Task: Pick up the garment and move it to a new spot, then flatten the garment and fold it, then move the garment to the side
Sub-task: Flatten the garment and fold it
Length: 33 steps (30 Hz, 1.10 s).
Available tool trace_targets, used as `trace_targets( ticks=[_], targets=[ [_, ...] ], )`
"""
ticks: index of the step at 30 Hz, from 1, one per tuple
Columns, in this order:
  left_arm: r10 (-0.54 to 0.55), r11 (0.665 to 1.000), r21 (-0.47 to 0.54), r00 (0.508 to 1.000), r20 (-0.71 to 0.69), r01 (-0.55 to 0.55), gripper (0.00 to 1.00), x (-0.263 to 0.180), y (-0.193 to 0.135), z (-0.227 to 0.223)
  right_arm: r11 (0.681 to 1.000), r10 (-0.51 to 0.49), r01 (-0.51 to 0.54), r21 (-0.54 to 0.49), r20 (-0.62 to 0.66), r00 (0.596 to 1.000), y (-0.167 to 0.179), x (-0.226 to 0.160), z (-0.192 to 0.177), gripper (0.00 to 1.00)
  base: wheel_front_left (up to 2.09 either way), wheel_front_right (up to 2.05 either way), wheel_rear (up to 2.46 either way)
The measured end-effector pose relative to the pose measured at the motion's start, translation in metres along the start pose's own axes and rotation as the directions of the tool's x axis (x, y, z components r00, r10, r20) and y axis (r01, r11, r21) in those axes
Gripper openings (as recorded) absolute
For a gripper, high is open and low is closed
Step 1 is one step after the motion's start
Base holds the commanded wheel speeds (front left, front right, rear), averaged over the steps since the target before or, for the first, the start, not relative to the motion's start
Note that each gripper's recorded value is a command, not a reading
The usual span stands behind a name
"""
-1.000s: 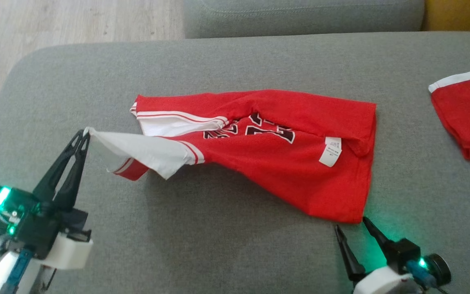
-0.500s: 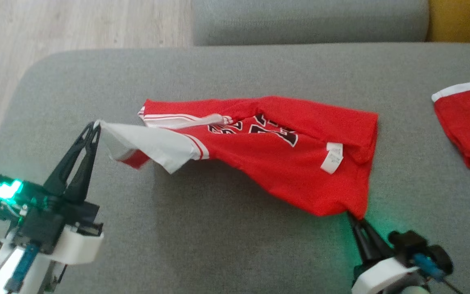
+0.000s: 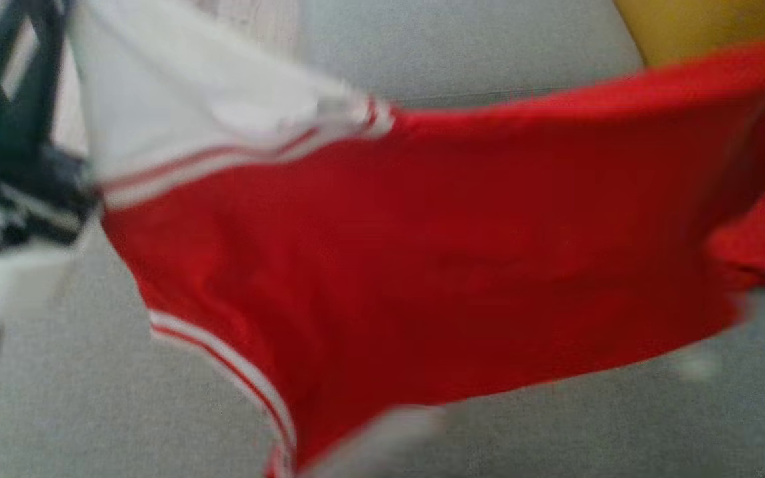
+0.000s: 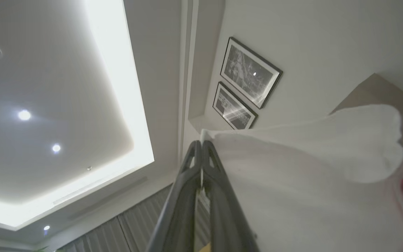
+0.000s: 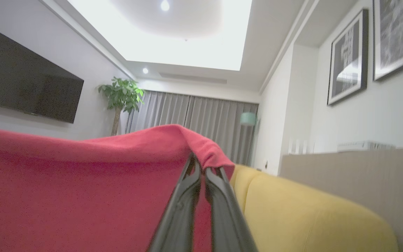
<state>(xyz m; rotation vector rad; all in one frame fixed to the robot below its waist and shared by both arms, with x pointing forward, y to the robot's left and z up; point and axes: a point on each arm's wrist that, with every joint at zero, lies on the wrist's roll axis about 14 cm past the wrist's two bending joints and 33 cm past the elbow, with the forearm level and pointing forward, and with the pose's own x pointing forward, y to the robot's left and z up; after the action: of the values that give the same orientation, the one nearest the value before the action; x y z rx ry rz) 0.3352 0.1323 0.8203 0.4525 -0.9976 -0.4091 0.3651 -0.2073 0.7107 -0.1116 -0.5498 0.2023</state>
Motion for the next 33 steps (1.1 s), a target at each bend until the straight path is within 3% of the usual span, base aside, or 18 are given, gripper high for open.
trace_targets(
  ticks=[3, 5, 9, 12, 15, 20, 24, 28, 33],
  targets=[
    [-0.016, 1.0, 0.015, 0.999, 0.051, 0.015, 0.0, 0.027, 0.012, 0.006, 0.996, 0.026, -0.023, -0.084, 0.038, 0.999, -0.011, 0.028, 0.029, 0.0, 0.0, 0.0, 0.0],
    [-0.02, 1.0, -0.003, 0.999, 0.038, 0.02, 0.0, 0.042, 0.018, -0.005, 0.994, 0.033, -0.032, -0.103, 0.006, 0.999, -0.015, 0.046, 0.025, 0.0, 0.0, 0.0, 0.0],
    [0.01, 0.988, -0.15, 0.995, -0.098, -0.024, 0.0, 0.062, 0.02, -0.063, 0.994, 0.052, -0.063, -0.089, -0.121, 0.991, -0.015, 0.077, -0.018, 0.0, 0.0, 0.0, 0.0],
    [0.008, 0.956, -0.284, 0.969, -0.247, -0.08, 0.0, 0.067, 0.015, -0.123, 0.994, 0.054, -0.072, -0.082, -0.202, 0.978, -0.017, 0.104, -0.052, 0.0, 0.0, 0.0, 0.0],
    [0.011, 0.948, -0.297, 0.945, -0.328, -0.114, 0.0, 0.077, 0.017, -0.169, 0.996, 0.035, -0.05, -0.069, -0.211, 0.977, -0.023, 0.136, -0.073, 0.0, 0.0, 0.0, 0.0],
    [0.052, 0.961, -0.253, 0.973, -0.225, -0.109, 0.0, 0.132, 0.035, -0.178, 0.988, 0.037, -0.05, -0.147, -0.095, 0.995, -0.032, 0.188, -0.071, 0.0, 0.0, 0.0, 0.0],
    [0.022, 0.956, -0.286, 0.99, -0.143, -0.063, 0.0, 0.155, 0.021, -0.179, 0.977, 0.042, -0.061, -0.206, -0.094, 0.995, -0.039, 0.208, -0.091, 0.0, 0.0, 0.0, 0.0],
    [-0.015, 0.909, -0.407, 0.97, -0.241, -0.087, 0.0, 0.115, -0.012, -0.233, 0.976, 0.052, -0.1, -0.194, -0.235, 0.971, -0.037, 0.195, -0.159, 0.0, 0.0, 0.0, 0.0],
    [-0.135, 0.846, -0.512, 0.866, -0.481, -0.152, 0.0, 0.003, -0.073, -0.298, 0.993, 0.069, -0.103, -0.059, -0.416, 0.907, -0.018, 0.146, -0.243, 0.0, 0.0, 0.0, 0.0]
  ],
)
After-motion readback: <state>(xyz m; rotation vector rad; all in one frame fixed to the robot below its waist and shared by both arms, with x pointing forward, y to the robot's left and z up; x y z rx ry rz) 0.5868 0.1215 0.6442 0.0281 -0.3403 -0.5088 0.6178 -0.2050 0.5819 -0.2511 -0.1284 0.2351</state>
